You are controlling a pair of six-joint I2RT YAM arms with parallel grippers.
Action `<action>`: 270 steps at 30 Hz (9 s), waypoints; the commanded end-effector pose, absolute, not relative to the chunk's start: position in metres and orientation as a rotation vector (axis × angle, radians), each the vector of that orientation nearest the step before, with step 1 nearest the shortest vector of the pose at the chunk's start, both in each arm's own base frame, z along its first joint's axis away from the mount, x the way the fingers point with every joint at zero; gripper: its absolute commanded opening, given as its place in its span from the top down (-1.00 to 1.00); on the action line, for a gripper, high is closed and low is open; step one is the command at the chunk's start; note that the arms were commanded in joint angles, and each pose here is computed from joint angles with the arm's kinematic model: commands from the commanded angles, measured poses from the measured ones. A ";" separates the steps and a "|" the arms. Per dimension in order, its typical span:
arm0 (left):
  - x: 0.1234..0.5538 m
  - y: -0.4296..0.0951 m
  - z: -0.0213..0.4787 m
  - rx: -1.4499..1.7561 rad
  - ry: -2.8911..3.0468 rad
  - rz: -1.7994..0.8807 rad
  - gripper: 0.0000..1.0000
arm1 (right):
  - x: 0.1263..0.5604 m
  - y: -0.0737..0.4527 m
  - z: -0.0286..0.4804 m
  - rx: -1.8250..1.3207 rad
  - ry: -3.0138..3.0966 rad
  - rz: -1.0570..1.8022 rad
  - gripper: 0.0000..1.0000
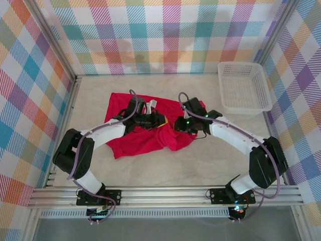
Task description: Fold the inside-out t-shirt
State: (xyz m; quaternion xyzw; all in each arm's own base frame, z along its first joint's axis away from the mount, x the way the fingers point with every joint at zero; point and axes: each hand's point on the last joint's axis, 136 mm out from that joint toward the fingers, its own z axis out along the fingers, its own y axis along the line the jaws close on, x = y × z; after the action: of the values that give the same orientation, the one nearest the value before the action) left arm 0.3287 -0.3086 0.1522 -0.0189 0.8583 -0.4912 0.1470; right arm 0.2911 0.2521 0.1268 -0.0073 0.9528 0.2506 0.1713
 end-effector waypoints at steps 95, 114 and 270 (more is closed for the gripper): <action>0.331 -0.302 0.135 -0.141 2.548 -1.327 1.00 | 0.349 0.251 0.107 0.168 2.724 0.595 0.09; 0.350 -0.231 0.025 -0.425 2.827 -0.864 0.41 | 0.298 0.200 0.284 0.043 2.376 0.975 1.00; 0.285 -0.104 0.039 -0.149 3.066 0.299 0.22 | 0.388 0.027 0.230 0.528 2.511 0.389 1.00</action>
State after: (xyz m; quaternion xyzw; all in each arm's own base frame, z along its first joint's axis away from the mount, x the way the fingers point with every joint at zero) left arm 0.3009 -0.1095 0.0459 -0.0595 0.9935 0.0744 0.0630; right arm 0.3865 0.0261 0.2280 0.2007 0.9317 0.1402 0.2683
